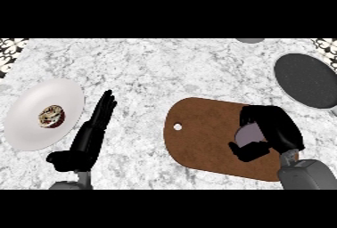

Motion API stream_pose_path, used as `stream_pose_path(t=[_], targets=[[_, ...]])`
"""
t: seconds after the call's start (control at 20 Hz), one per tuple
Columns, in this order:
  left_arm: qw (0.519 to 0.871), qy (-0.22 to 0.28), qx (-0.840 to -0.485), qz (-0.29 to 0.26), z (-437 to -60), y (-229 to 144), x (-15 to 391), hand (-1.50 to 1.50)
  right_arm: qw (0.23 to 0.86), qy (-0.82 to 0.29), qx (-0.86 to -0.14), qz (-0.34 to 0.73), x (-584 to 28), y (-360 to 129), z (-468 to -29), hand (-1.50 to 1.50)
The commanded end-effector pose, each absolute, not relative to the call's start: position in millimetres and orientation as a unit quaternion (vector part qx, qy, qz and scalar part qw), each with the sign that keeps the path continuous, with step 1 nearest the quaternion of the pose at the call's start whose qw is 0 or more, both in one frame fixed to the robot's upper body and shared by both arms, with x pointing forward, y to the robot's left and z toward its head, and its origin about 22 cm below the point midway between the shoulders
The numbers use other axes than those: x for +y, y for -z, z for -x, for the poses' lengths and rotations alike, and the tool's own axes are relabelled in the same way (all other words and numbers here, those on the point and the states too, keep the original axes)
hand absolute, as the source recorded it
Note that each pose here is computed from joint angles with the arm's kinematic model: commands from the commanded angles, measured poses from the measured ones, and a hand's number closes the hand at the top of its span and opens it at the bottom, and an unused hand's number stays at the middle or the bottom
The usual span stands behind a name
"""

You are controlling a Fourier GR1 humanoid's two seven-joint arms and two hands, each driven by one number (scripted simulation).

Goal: Pick the eggplant from the cutting board and place it in the pan

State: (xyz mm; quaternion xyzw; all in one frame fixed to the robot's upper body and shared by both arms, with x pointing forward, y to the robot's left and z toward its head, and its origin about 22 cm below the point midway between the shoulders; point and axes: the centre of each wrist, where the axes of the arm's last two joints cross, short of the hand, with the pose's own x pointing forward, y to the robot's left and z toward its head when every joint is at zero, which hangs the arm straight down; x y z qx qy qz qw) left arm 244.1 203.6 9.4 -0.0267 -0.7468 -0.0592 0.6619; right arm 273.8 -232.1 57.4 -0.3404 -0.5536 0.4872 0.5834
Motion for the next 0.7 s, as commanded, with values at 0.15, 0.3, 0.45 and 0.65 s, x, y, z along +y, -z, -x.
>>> stream_pose_path(t=[0.15,0.3,0.45,0.65], targets=[[0.659,0.056,-0.75,0.032,-244.0,-5.7,208.0,0.0,0.509,-0.382,-0.643,0.426,-241.5,-109.7,-267.6,1.5],[0.659,0.054,-0.749,0.024,-239.5,3.5,189.7,0.0,0.515,-0.336,-0.666,0.423,-249.5,-121.4,-257.1,1.5],[0.664,0.06,-0.745,0.026,-253.7,-7.0,206.4,0.0,0.534,-0.287,-0.675,0.421,-249.7,-133.1,-256.1,1.5],[0.664,0.056,-0.745,0.027,-239.1,2.4,194.3,0.0,0.579,-0.224,-0.666,0.412,-266.8,-130.1,-284.4,1.5]])
